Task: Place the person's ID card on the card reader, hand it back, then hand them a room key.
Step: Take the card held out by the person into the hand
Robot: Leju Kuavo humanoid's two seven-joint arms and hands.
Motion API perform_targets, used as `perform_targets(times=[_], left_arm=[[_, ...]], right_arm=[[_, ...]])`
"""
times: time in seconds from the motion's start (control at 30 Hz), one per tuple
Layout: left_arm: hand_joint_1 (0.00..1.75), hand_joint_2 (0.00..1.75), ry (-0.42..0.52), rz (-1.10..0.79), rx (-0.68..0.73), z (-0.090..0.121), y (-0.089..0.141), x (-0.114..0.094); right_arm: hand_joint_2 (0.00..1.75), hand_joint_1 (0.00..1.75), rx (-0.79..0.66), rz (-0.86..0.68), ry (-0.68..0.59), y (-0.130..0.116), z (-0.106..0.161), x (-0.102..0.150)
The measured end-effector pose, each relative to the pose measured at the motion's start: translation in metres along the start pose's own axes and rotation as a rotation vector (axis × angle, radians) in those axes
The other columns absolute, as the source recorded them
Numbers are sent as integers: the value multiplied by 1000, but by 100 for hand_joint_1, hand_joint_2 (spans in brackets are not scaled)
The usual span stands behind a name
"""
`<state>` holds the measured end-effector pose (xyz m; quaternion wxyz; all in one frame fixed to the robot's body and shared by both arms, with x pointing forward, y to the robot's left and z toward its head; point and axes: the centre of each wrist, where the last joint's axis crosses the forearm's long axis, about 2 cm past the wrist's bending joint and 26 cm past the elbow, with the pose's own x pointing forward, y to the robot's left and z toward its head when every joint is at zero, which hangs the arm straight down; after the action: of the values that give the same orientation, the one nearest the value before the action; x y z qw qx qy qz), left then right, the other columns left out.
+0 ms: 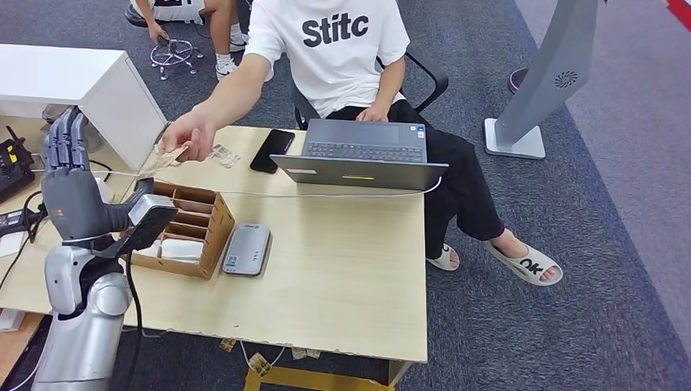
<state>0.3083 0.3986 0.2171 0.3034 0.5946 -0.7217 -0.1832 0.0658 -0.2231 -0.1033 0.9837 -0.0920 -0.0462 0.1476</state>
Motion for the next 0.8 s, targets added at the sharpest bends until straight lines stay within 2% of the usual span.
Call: perform_targets(times=[0.17,0.2,0.3,0.33,0.8], left_arm=[[0,175,-15,-32,-12,-1,-8,1],[12,175,-13,-33,-16,0,-9,0],[139,175,0,-29,-28,2,-11,-1],[171,175,5,-26,-32,2,-12,-1],[175,175,43,9,-74,10,-16,-7]], right_arm=[[175,0,0,0,-2,0,0,1],[175,0,0,0,-2,0,0,1],[175,0,6,1,-2,0,0,1],[175,0,8,2,-3,0,0,1],[175,0,13,5,-2,0,0,2]])
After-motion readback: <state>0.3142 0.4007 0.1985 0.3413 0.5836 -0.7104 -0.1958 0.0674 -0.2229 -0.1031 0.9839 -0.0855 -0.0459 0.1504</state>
